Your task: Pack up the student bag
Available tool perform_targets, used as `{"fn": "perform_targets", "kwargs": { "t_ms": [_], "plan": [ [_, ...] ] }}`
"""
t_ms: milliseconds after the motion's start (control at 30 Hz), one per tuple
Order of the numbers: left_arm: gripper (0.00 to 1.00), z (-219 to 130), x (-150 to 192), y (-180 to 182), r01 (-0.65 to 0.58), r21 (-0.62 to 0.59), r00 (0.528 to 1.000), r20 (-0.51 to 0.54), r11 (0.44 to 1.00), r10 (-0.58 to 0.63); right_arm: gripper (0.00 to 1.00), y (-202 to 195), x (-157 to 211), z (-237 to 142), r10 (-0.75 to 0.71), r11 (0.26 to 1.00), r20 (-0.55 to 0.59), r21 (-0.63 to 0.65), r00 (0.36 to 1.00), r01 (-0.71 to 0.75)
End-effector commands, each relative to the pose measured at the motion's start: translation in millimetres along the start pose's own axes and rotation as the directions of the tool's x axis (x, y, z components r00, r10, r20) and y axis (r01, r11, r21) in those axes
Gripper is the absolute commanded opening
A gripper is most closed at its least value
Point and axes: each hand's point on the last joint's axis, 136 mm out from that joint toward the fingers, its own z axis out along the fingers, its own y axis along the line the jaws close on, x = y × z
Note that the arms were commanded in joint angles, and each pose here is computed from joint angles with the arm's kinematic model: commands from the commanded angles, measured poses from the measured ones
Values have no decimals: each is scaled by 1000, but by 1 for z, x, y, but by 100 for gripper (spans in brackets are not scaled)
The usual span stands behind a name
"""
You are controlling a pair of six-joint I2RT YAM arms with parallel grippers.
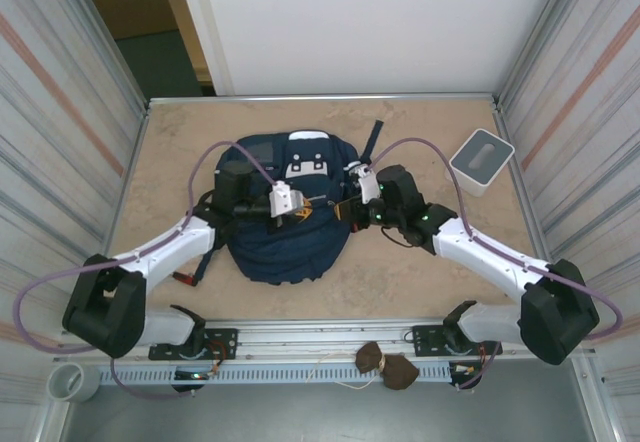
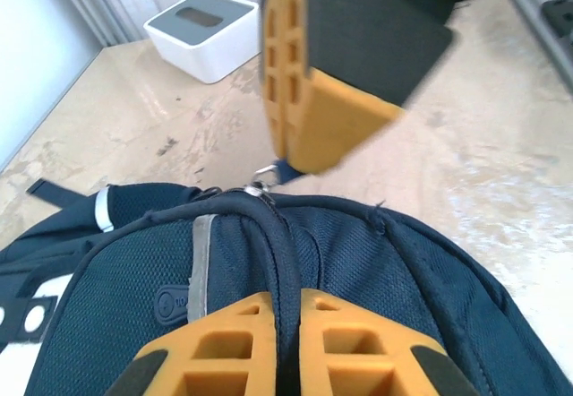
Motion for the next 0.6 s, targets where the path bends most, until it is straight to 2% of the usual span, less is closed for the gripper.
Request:
{"fn": "perform_targets", "kwargs": {
  "t_ms": [0,100,333,467,500,567],
  "plan": [
    [3,-21,-30,1,-56,13,989,140,998,54,0,-45,7,-9,66,988,-66,144,996,-56],
    [3,-22,-26,0,-30,33,987,156,999,25,0,-68,3,0,150,968,-75,215,986,-131],
    [4,-16,-30,2,11,84,983,179,996,-26,0,-90,-2,30,246,942,-107,258,963,-213],
    [4,-15,-27,2,16,91,985,170,996,-31,0,-76,-5,25,200,968,-98,175,975,-181],
    [4,-15,-27,2,13,89,985,169,996,-28,2,-69,-7,22,171,977,-92,141,981,-157],
    [4,-15,-26,1,11,90,986,168,996,-26,13,-49,-9,13,92,995,-97,32,991,-89]
  ]
}}
